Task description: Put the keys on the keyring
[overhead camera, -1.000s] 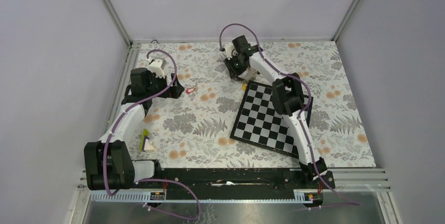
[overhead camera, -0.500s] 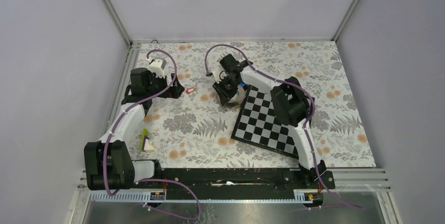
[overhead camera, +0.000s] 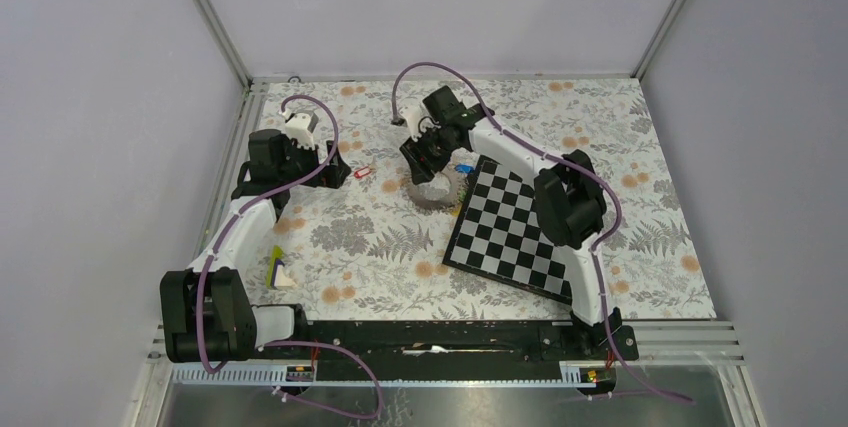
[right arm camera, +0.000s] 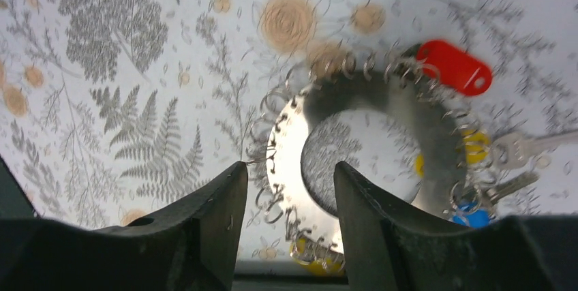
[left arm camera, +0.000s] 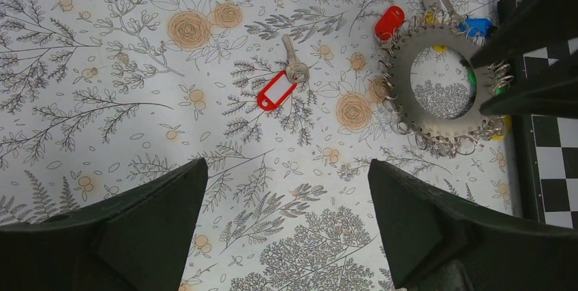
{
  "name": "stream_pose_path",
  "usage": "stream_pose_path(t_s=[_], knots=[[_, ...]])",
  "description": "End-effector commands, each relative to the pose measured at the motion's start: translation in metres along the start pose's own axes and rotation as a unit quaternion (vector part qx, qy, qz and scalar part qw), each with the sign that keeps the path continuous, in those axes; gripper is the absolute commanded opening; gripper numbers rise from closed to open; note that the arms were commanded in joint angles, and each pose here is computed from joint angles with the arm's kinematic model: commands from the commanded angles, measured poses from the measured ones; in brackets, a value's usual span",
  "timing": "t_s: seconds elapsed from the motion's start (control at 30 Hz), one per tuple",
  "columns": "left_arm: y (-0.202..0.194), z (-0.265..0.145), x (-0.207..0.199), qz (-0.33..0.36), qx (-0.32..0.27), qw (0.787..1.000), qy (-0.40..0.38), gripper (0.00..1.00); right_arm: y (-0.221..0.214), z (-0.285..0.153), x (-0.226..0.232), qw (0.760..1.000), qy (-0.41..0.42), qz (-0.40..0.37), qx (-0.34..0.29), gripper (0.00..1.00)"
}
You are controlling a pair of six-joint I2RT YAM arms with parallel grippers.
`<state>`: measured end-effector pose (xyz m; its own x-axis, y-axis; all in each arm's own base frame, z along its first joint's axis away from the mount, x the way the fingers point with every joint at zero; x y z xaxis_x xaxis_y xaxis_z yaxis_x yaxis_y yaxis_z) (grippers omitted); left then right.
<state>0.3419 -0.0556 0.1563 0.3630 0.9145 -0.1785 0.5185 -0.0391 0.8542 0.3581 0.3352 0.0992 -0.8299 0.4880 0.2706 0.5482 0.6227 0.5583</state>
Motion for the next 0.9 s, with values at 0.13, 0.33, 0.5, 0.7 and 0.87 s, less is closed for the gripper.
stream_pose_path(t_s=[0.13, 0.33, 0.5, 0.7, 0.87], knots=[[0.021, -0.002, 0.005, 0.021, -0.027, 0.999, 0.011, 0.99, 0.029, 0.037, -0.015, 0.999, -0.029, -0.007, -0.02, 0.54], [0.021, -0.002, 0.007, 0.025, -0.026, 0.999, 0.016, 0.99, 0.033, 0.058, -0.024, 0.999, -0.049, 0.001, -0.019, 0.45], [0.02, -0.002, 0.007, 0.026, -0.025, 0.999, 0.016, 0.99, 0.033, 0.068, -0.027, 0.998, -0.056, -0.003, -0.015, 0.43], [0.019, -0.002, 0.006, 0.026, -0.024, 0.999, 0.013, 0.99, 0.034, 0.076, -0.031, 0.998, -0.063, -0.004, -0.013, 0.41], [0.019, -0.002, 0.006, 0.026, -0.024, 0.999, 0.011, 0.99, 0.034, 0.082, -0.03, 0.997, -0.069, -0.014, -0.01, 0.38]])
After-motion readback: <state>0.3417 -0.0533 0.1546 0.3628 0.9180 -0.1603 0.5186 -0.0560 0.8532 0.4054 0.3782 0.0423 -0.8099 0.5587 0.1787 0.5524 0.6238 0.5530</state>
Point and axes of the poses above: each gripper's point midway between its finger pads, its own z axis out along the fingers, its own x axis along the line the jaws close on, y = z × x, the point moved 2 cm from there along -z, back along the fingers, and after that the axes turned 3 degrees about z, right-handed, at the moved point
